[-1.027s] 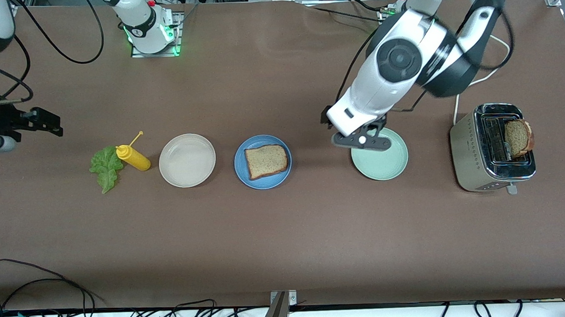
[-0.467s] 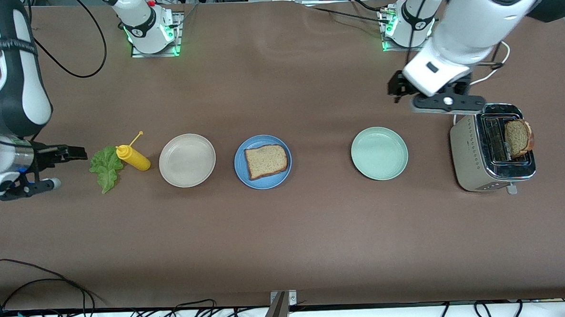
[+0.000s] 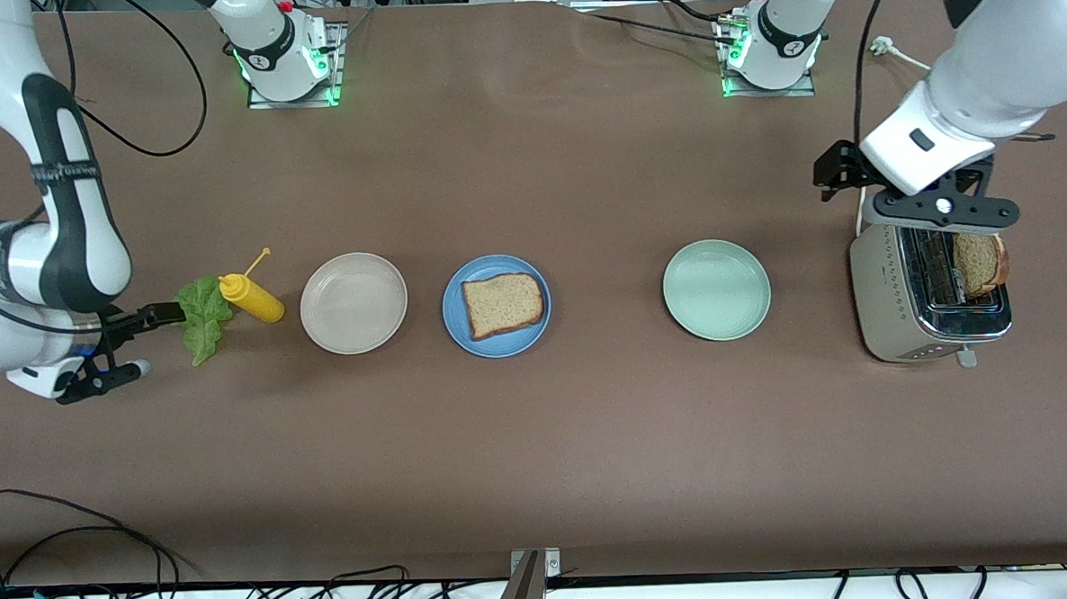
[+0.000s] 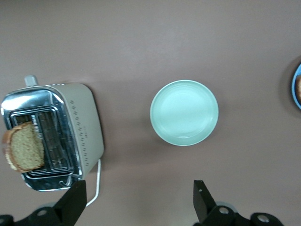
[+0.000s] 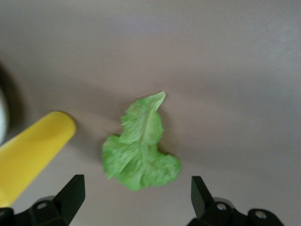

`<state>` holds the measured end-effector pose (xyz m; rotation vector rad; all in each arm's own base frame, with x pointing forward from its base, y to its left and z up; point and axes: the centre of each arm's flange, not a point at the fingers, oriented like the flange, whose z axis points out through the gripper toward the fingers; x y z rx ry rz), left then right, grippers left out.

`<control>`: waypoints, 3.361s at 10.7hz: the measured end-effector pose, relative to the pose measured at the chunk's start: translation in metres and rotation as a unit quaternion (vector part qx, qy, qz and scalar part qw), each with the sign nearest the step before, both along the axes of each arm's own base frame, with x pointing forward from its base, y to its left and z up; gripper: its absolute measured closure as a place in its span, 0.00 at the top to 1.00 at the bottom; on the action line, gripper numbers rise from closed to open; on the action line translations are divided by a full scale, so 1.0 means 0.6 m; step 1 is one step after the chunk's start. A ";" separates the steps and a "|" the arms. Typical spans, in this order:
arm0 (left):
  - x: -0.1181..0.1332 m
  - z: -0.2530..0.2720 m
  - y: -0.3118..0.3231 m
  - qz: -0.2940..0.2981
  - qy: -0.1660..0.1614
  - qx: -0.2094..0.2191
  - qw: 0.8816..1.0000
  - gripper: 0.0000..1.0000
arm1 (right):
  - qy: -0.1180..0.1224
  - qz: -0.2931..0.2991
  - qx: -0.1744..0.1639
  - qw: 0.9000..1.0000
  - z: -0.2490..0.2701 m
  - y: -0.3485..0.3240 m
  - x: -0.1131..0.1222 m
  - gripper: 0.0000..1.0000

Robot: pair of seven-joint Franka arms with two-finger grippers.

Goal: Make sandwich in blue plate with both arms
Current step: 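Raise the left gripper toward the toaster while the right gripper reaches the lettuce, then grasp the green lettuce leaf and lift it with the right gripper, then carry the lettuce over the bread on the blue plate, right gripper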

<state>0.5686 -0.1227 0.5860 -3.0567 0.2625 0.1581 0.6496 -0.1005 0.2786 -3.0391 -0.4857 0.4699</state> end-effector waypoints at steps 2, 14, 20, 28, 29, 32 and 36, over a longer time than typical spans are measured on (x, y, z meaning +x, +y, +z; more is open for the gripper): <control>0.007 -0.002 0.042 -0.013 0.006 0.000 1.000 1.00 | 0.011 0.004 0.006 1.000 -0.074 -0.028 -0.003 1.00; 0.005 -0.050 0.154 0.011 0.020 -0.019 1.000 1.00 | 0.064 0.004 0.018 0.998 -0.135 -0.037 -0.009 0.07; -0.030 -0.060 0.208 0.036 0.009 -0.021 0.999 1.00 | 0.162 -0.006 0.028 0.986 0.050 -0.016 0.006 0.05; -0.029 -0.027 0.191 0.026 -0.015 -0.023 0.999 1.00 | 0.201 -0.111 0.000 0.973 0.248 0.307 -0.014 0.05; -0.029 -0.027 0.186 0.024 -0.015 -0.023 0.999 1.00 | 0.200 -0.135 0.013 0.971 0.250 0.351 -0.014 0.05; -0.029 -0.025 0.181 0.022 -0.015 -0.023 0.999 1.00 | 0.165 -0.186 0.028 0.968 0.219 0.472 0.001 0.05; -0.031 -0.017 0.183 0.023 -0.020 -0.025 0.999 1.00 | 0.140 -0.281 0.063 0.947 0.072 0.655 0.012 0.05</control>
